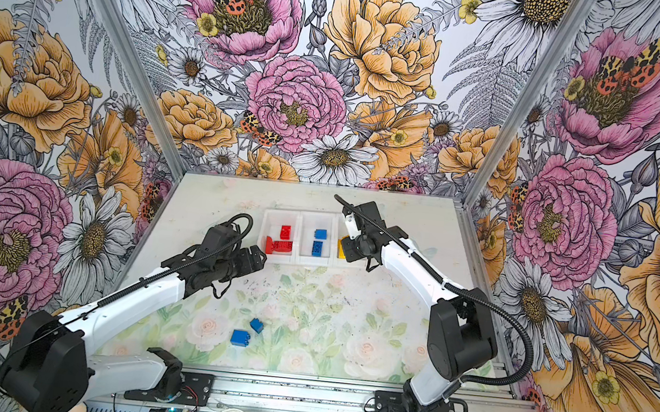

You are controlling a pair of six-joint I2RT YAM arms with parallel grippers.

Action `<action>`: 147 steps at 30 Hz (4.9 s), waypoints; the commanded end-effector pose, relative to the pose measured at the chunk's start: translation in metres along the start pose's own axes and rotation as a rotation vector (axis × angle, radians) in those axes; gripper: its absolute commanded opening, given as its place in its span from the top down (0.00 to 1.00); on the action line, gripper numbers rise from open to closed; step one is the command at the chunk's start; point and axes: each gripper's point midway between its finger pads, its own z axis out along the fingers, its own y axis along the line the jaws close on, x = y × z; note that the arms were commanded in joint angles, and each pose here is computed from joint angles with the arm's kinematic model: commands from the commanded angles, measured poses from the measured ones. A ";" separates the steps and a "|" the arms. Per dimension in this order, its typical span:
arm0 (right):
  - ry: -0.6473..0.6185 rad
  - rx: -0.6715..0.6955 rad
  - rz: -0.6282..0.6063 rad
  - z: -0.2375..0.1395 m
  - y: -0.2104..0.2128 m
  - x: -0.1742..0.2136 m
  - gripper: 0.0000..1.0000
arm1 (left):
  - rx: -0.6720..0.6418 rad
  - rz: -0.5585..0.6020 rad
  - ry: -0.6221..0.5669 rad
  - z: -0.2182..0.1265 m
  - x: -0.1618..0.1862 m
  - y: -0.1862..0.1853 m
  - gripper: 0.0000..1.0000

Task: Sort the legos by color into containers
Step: 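Carry the yellow 2x4 brick with the right gripper into the yellow compartment, then release yellow brick while left gripper moves toward the blue bricks nearest the robot, then lower the left gripper onto the blue 2x2 brick and grasp it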

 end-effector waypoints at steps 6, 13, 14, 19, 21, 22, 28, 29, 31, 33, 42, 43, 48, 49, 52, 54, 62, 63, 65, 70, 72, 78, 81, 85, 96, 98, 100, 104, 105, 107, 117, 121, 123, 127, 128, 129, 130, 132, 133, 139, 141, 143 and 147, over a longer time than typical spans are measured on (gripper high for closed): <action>-0.031 0.051 0.091 0.033 -0.030 -0.029 0.72 | 0.010 0.018 -0.037 -0.006 -0.007 -0.008 0.09; -0.015 0.061 0.107 0.060 -0.036 -0.041 0.71 | 0.012 0.019 -0.031 -0.006 -0.005 -0.009 0.09; -0.011 0.063 0.107 0.064 -0.036 -0.041 0.71 | 0.010 0.020 -0.029 -0.006 -0.004 -0.008 0.09; -0.006 0.057 0.118 0.073 -0.037 -0.045 0.61 | 0.002 0.026 -0.022 -0.005 -0.002 -0.006 0.08; -0.010 0.049 0.121 0.073 -0.035 -0.047 0.58 | 0.001 0.028 -0.019 -0.006 -0.001 -0.007 0.08; -0.013 0.045 0.123 0.072 -0.034 -0.048 0.57 | -0.001 0.029 -0.016 -0.006 0.000 -0.006 0.08; -0.029 0.039 0.120 0.066 -0.033 -0.052 0.51 | -0.003 0.033 -0.009 -0.005 0.002 -0.007 0.08; -0.032 0.036 0.119 0.064 -0.033 -0.053 0.51 | -0.003 0.036 -0.009 -0.006 0.002 -0.008 0.08; -0.037 0.034 0.119 0.061 -0.032 -0.054 0.49 | -0.007 0.037 -0.007 -0.006 0.002 -0.008 0.07; -0.044 0.032 0.121 0.057 -0.031 -0.055 0.48 | -0.011 0.044 -0.003 -0.007 0.004 -0.008 0.07; -0.054 0.015 0.126 0.038 -0.024 -0.047 0.42 | -0.052 0.073 0.046 -0.017 0.024 -0.007 0.08; -0.055 0.011 0.126 0.035 -0.023 -0.045 0.41 | -0.062 0.081 0.055 -0.020 0.028 -0.006 0.07; -0.055 -0.016 0.136 0.023 -0.015 -0.035 0.35 | -0.110 0.108 0.109 -0.035 0.055 0.003 0.08; -0.052 -0.024 0.137 0.021 -0.013 -0.031 0.34 | -0.119 0.111 0.122 -0.038 0.061 0.006 0.09; -0.045 -0.057 0.144 0.014 -0.003 -0.021 0.29 | -0.144 0.116 0.149 -0.046 0.077 0.013 0.10; -0.039 -0.090 0.149 0.009 0.004 -0.013 0.27 | -0.167 0.129 0.166 -0.050 0.087 0.018 0.11; -0.008 -0.241 0.199 -0.015 0.036 0.027 0.21 | -0.211 0.152 0.231 -0.059 0.119 0.026 0.17; -0.006 -0.255 0.209 -0.019 0.039 0.032 0.21 | -0.215 0.153 0.240 -0.060 0.123 0.027 0.19; -0.001 -0.275 0.225 -0.025 0.043 0.042 0.20 | -0.220 0.155 0.260 -0.060 0.130 0.029 0.21; 0.013 -0.313 0.251 -0.035 0.055 0.061 0.18 | -0.257 0.162 0.305 -0.063 0.145 0.037 0.24; 0.020 -0.320 0.256 -0.036 0.058 0.066 0.18 | -0.274 0.165 0.317 -0.065 0.148 0.042 0.25; 0.040 -0.339 0.257 -0.037 0.069 0.076 0.18 | -0.300 0.155 0.355 -0.064 0.159 0.052 0.27; 0.042 -0.350 0.255 -0.039 0.073 0.076 0.18 | -0.309 0.156 0.370 -0.063 0.163 0.054 0.28; 0.042 -0.352 0.253 -0.039 0.075 0.076 0.18 | -0.321 0.167 0.388 -0.060 0.167 0.056 0.28; 0.046 -0.346 0.254 -0.039 0.076 0.080 0.18 | -0.336 0.174 0.442 -0.049 0.181 0.061 0.30; 0.048 -0.344 0.256 -0.039 0.076 0.081 0.17 | -0.331 0.177 0.446 -0.047 0.183 0.061 0.30; 0.050 -0.343 0.254 -0.038 0.076 0.082 0.18 | -0.326 0.179 0.453 -0.043 0.185 0.060 0.31; 0.048 -0.342 0.254 -0.039 0.076 0.082 0.18 | -0.322 0.189 0.474 -0.035 0.192 0.059 0.32; 0.044 -0.341 0.254 -0.039 0.076 0.081 0.17 | -0.323 0.190 0.481 -0.033 0.193 0.059 0.32; 0.044 -0.340 0.255 -0.040 0.075 0.082 0.18 | -0.328 0.191 0.490 -0.030 0.196 0.060 0.35; 0.047 -0.335 0.262 -0.040 0.075 0.085 0.18 | -0.330 0.176 0.493 -0.031 0.198 0.063 0.48; 0.045 -0.335 0.260 -0.040 0.075 0.084 0.17 | -0.325 0.172 0.489 -0.032 0.197 0.062 0.52; 0.044 -0.335 0.261 -0.040 0.075 0.084 0.18 | -0.323 0.169 0.486 -0.032 0.197 0.062 0.53; 0.045 -0.336 0.261 -0.041 0.075 0.085 0.17 | -0.315 0.164 0.482 -0.033 0.196 0.060 0.56; 0.045 -0.336 0.263 -0.041 0.075 0.085 0.17 | -0.311 0.162 0.479 -0.034 0.195 0.059 0.57; 0.045 -0.335 0.262 -0.041 0.075 0.085 0.17 | -0.307 0.160 0.476 -0.034 0.195 0.058 0.57; 0.049 -0.335 0.264 -0.040 0.075 0.087 0.18 | -0.303 0.156 0.471 -0.035 0.193 0.058 0.57; 0.049 -0.334 0.265 -0.041 0.075 0.088 0.17 | -0.294 0.155 0.457 -0.039 0.190 0.055 0.58; 0.050 -0.336 0.263 -0.041 0.075 0.088 0.17 | -0.290 0.153 0.448 -0.041 0.188 0.055 0.58; 0.050 -0.334 0.267 -0.041 0.075 0.089 0.17 | -0.304 0.133 0.398 -0.056 0.176 0.060 0.59; 0.048 -0.337 0.265 -0.041 0.075 0.088 0.17 | -0.309 0.126 0.380 -0.061 0.172 0.062 0.60; 0.049 -0.337 0.266 -0.041 0.075 0.088 0.17 | -0.311 0.124 0.357 -0.065 0.166 0.062 0.60; 0.047 -0.340 0.266 -0.042 0.076 0.088 0.17 | -0.305 0.125 0.316 -0.071 0.153 0.056 0.60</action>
